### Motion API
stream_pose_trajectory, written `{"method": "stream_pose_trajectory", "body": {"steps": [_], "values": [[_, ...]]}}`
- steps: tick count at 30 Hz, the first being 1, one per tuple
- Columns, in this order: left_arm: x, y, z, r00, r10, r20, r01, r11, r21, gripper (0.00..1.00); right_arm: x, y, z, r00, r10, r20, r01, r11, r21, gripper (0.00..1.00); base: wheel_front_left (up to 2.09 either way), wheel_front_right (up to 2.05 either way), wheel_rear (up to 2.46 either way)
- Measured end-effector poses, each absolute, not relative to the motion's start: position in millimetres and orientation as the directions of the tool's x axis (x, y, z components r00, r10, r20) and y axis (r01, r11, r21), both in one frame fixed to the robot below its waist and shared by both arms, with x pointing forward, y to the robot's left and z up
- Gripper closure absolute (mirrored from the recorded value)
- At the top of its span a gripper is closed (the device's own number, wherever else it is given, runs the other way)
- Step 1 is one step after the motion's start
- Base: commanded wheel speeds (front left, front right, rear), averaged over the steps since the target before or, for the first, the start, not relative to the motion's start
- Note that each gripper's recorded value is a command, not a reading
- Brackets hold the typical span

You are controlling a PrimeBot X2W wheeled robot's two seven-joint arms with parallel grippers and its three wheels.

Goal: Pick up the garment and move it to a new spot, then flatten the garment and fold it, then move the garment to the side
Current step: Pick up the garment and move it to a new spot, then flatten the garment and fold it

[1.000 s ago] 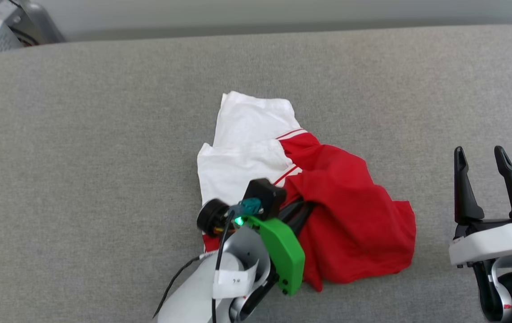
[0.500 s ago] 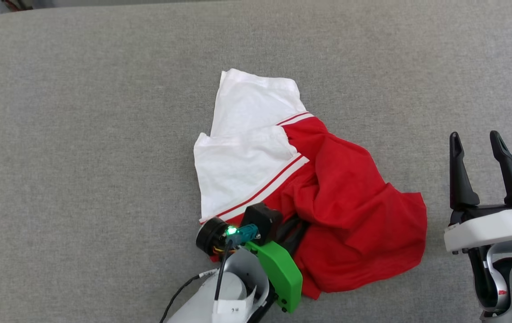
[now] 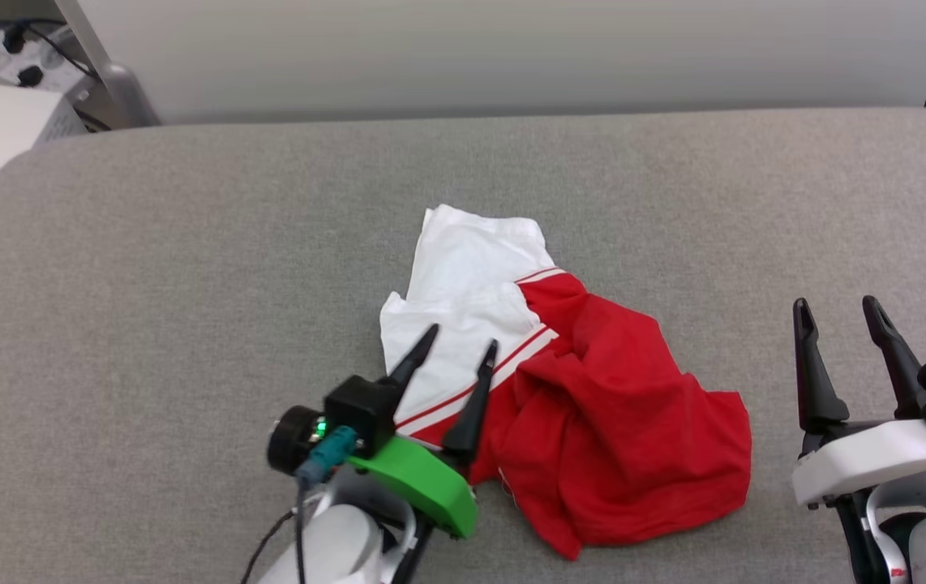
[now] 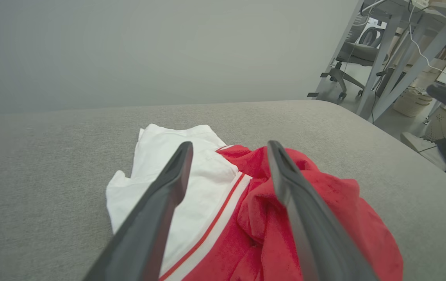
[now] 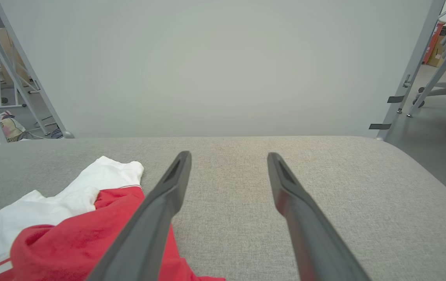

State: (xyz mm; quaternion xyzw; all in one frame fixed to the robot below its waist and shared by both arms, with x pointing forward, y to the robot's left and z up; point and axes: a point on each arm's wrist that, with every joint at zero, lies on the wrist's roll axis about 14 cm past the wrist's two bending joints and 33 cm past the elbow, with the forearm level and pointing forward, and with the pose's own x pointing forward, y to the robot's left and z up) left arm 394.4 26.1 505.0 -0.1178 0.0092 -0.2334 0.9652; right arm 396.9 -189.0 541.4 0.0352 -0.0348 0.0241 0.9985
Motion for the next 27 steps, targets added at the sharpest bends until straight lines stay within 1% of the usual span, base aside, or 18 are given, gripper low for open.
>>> {"method": "stream_pose_trajectory", "body": {"steps": [4, 7, 17, 27], "values": [[399.3, 60.9, 521.7, 0.937, -0.34, 0.081, 0.35, 0.909, -0.227, 0.0, 387.5, -183.0, 546.3, 0.995, 0.063, 0.078, -0.069, 0.995, 0.069, 0.0, 0.0, 0.0, 0.0], [400.6, 88.3, 525.2, 0.961, -0.262, 0.086, 0.275, 0.937, -0.214, 0.0, 382.4, -178.5, 547.6, 0.994, 0.077, 0.075, -0.082, 0.994, 0.069, 0.0, 0.0, 0.0, 0.0], [385.2, 166.7, 526.4, 0.994, -0.065, 0.082, 0.077, 0.985, -0.152, 0.0, 367.5, -163.0, 547.3, 0.99, 0.128, 0.062, -0.132, 0.989, 0.063, 0.0, 0.0, 0.0, 0.0], [376.2, 176.4, 529.0, 0.996, -0.045, 0.082, 0.058, 0.986, -0.157, 0.0, 369.1, -159.5, 544.5, 0.988, 0.145, 0.048, -0.148, 0.987, 0.055, 0.0, 0.0, 0.0, 0.0]]}}
